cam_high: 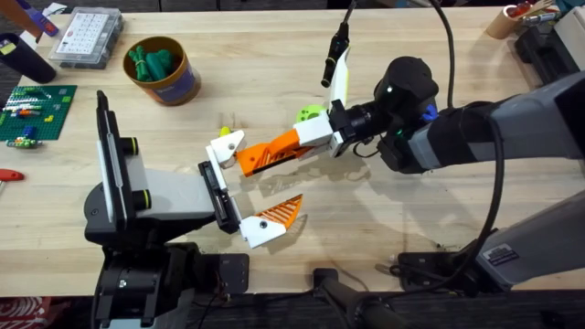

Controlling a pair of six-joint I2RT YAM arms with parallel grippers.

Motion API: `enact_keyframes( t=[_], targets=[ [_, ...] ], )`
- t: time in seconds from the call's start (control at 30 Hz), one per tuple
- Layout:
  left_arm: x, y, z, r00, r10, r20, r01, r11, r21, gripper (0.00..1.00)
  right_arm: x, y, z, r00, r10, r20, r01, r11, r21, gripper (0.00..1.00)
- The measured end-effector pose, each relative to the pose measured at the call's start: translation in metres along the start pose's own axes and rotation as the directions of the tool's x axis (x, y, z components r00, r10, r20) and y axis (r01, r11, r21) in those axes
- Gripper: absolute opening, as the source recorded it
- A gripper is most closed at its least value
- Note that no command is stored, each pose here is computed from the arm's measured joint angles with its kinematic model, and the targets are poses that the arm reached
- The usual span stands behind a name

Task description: Pick up the gripper from the table and insert it into the empty holder that is missing its gripper. Then pick up a screw, insert it into the mounting hole, and use the screwdriver to tighten it. Finally, clean up the table by picking up the vegetable and placing it into the bucket.

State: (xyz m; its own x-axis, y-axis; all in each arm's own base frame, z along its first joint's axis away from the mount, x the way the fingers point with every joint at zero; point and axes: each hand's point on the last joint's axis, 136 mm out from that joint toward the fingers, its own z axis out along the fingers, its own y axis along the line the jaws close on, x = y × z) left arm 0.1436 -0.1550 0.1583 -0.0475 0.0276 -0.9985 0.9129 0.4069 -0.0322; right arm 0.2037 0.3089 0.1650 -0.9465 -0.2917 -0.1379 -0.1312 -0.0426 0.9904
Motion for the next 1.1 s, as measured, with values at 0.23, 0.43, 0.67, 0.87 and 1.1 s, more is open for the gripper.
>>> enact_keyframes(
  t=[0.23,0.43,0.67,0.87,1.1],
  targets=[
    [0.000,0.000,0.000,1.000,0.001,0.001,-0.001,1.000,0.001,0.986,0.000,-0.002,-0.002,0.999,0.042,-0.001,-0.042,0.999,0.004,0.019],
    [0.000,0.000,0.000,1.000,0.001,0.001,-0.001,1.000,0.001,0.986,-0.006,-0.003,-0.011,0.998,0.066,0.024,-0.066,0.998,0.006,0.019],
    [0.000,-0.001,0.000,1.000,0.001,0.001,-0.001,1.000,0.005,0.986,-0.004,-0.002,-0.012,0.997,0.080,0.010,-0.080,0.997,0.003,0.019],
    [0.000,-0.001,0.000,1.000,0.001,0.001,-0.001,1.000,0.005,0.986,0.001,-0.001,-0.012,0.995,0.099,-0.016,-0.099,0.995,0.001,0.019],
    [0.000,-0.001,0.000,1.000,0.001,0.001,-0.001,1.000,0.005,0.986,0.002,0.005,-0.008,0.995,0.089,-0.051,-0.089,0.996,-0.004,0.019]
  ],
)
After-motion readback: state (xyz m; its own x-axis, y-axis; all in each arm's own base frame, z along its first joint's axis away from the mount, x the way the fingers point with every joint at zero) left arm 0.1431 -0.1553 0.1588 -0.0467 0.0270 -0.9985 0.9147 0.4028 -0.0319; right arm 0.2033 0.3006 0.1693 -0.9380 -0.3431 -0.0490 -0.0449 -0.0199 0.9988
